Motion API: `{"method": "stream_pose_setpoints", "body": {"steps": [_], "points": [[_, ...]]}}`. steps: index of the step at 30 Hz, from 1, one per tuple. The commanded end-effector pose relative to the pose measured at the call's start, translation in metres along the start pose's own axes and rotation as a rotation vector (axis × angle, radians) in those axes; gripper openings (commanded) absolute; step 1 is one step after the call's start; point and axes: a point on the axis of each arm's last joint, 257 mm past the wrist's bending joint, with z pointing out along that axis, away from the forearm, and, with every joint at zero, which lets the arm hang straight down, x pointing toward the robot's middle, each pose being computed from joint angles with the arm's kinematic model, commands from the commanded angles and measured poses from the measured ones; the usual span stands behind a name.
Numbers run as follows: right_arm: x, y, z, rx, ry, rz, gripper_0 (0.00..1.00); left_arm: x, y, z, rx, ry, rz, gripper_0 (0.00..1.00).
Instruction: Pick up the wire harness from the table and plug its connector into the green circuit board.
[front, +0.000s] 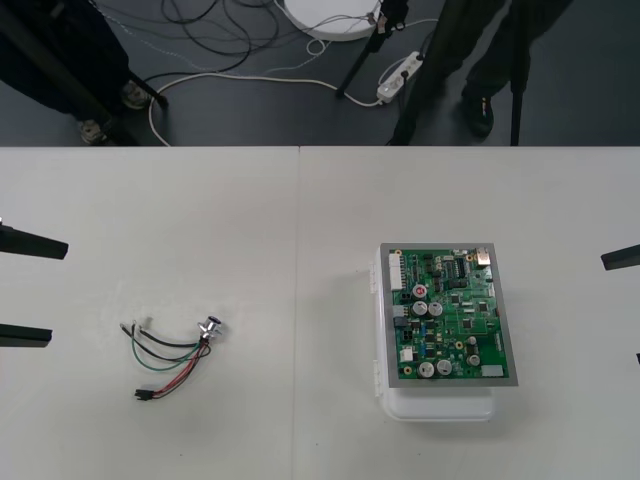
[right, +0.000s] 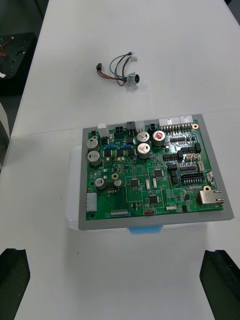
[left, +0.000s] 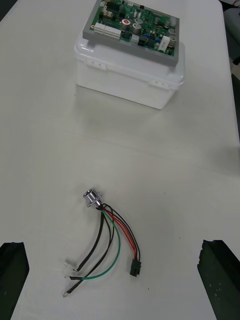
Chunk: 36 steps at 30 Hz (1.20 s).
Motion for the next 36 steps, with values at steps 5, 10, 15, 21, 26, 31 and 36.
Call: {"method": "stream_pose_setpoints", "body": {"steps": [5,10,15,21,26,31,36], "points": [[-0.0152,-0.0077,-0.0075,0.023,-0.015,-0.001,1.00,0.0091,-0.0063,-0.0147,0.017,0.051,0.016,1.00],[-0.0152,-0.0077,-0.0075,0.023,-0.015,-0.001,1.00,0.0091,-0.0063,-0.0147,0.017,0.051,0.016,1.00],[-0.0152,-0.0077,-0.0075,0.023,-0.015,-0.001,1.00,0.0091,-0.0063,-0.0147,0.017,0.051,0.016,1.00],[-0.0152,-0.0077,-0.0075,0.023,-0.015,-0.001,1.00,0.0091,-0.0063,-0.0147,0.017,0.051,0.016,1.00],[-0.0152,-0.0077,-0.0075,0.023,-0.015,-0.001,1.00,0.0091,-0.0063,-0.0147,0.017,0.051,0.016,1.00],[-0.0152,-0.0077,-0.0075,0.023,-0.015,-0.001,1.00,0.0091,-0.0063,-0.0147,0.017,0.051,0.016,1.00],[-0.0152,-0.0077,-0.0075,0.023,-0.015,-0.001,1.00,0.0091,-0.0063,-0.0147,0.017,0.051,0.016,1.00]]}}
